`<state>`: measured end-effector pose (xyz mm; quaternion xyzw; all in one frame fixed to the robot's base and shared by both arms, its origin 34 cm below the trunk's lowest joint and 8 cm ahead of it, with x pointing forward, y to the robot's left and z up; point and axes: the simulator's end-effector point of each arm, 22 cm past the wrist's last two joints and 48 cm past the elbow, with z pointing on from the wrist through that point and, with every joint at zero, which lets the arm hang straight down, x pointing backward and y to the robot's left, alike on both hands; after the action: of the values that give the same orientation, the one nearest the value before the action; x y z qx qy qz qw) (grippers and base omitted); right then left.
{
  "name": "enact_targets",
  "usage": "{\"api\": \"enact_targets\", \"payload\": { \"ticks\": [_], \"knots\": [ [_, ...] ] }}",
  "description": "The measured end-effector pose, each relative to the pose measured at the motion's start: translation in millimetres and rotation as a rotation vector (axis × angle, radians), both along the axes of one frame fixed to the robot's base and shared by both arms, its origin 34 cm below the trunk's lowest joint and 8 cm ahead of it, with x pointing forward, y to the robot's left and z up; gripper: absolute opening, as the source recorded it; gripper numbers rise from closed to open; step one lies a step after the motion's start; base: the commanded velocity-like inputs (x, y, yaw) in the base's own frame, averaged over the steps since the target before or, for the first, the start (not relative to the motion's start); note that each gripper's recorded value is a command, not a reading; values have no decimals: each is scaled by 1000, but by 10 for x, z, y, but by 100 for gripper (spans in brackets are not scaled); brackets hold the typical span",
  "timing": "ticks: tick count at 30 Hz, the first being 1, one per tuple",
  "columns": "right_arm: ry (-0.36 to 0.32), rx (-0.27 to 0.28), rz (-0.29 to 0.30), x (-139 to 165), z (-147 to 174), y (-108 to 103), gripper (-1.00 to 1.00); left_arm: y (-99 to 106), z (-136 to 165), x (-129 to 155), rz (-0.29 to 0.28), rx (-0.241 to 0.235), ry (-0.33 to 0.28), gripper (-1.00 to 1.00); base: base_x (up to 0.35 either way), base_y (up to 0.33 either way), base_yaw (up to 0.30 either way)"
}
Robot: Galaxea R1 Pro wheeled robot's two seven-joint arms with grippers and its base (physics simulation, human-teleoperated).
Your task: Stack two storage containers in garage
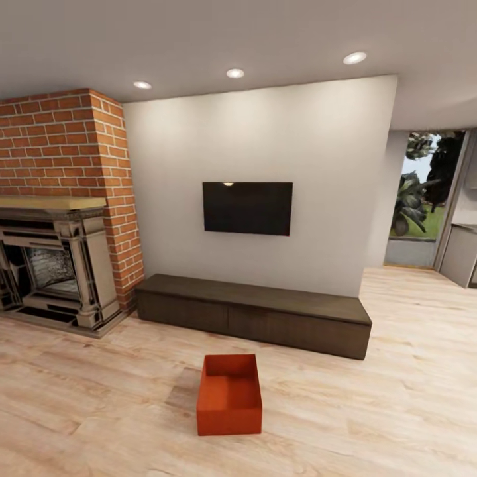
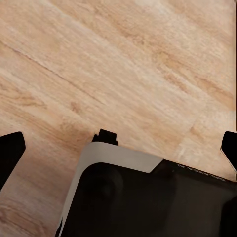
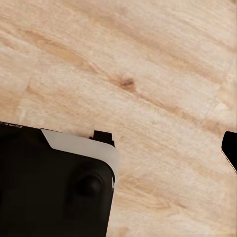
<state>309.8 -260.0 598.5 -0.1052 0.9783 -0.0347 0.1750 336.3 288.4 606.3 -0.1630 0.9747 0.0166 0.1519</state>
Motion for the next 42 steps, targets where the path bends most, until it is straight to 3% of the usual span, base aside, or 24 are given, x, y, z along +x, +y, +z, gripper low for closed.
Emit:
{"api": "enact_targets", "payload": {
  "ticks": [42],
  "knots": [
    [-1, 0, 0, 3, 1, 1, 100, 3, 3, 8, 0, 1, -4, 100, 323, 0, 0]
  ]
}}
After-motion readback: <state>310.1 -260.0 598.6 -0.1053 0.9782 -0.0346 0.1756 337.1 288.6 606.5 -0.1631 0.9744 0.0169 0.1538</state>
